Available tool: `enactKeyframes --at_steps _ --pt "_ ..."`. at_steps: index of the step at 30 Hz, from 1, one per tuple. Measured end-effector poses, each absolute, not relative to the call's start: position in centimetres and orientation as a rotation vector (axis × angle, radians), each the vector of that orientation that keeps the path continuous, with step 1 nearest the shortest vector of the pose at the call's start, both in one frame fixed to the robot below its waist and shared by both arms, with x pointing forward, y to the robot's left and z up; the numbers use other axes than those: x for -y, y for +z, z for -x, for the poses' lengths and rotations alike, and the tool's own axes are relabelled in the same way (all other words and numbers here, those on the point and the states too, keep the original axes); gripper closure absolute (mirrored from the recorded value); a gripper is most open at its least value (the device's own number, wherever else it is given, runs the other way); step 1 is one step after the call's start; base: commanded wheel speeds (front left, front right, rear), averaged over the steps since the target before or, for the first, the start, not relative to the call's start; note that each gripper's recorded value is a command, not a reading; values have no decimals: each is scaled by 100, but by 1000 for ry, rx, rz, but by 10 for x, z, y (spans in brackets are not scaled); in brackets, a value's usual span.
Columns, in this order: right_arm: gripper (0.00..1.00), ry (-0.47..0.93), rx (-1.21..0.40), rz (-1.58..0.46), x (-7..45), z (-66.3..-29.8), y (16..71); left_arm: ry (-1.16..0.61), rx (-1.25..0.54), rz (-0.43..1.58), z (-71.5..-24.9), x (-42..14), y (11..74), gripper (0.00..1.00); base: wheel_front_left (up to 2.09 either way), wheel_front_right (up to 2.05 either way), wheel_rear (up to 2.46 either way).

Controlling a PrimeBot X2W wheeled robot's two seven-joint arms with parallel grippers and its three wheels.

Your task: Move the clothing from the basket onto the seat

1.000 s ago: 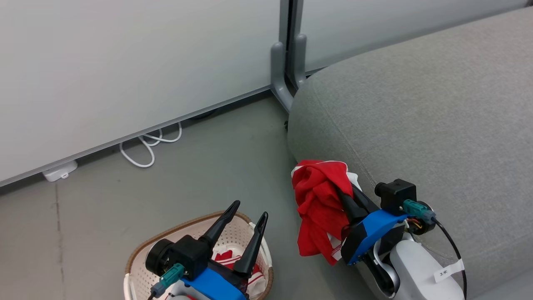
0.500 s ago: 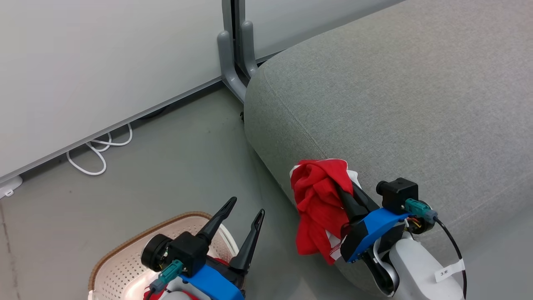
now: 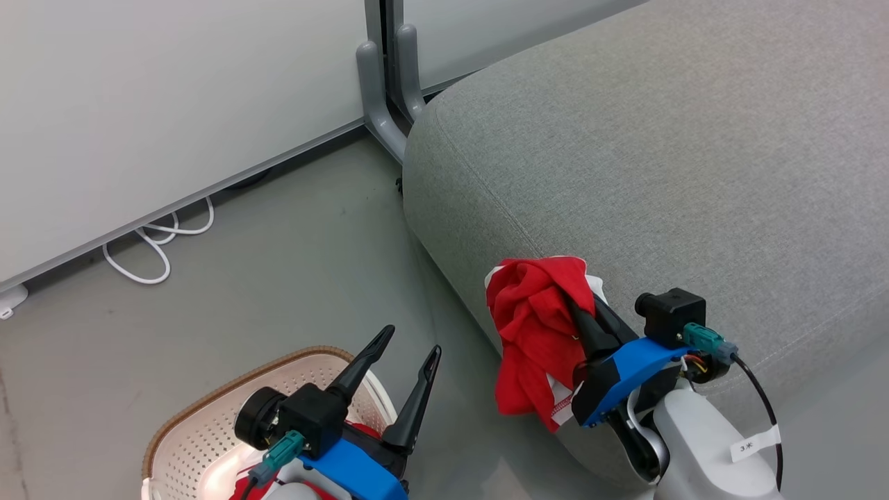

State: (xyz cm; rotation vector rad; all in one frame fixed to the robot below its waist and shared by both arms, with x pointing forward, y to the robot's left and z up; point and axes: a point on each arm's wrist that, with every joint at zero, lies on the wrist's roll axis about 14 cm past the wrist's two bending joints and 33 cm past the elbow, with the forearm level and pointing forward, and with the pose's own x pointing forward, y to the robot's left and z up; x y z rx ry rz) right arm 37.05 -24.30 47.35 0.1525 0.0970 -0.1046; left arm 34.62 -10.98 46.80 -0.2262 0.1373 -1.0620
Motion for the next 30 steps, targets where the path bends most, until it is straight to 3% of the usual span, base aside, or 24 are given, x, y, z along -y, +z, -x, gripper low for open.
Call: enactKeyframes --at_steps 5,20,30 --pt "100 -114 -76 -149 250 -386 483 -1053 -142 236 -352 108 465 0 0 0 0" --pt "100 -308 140 -15 346 -480 593 -1036 -135 241 -389 95 445 0 0 0 0" --pt "100 -560 158 35 448 -493 600 -1024 -145 241 -418 82 416 0 0 0 0"
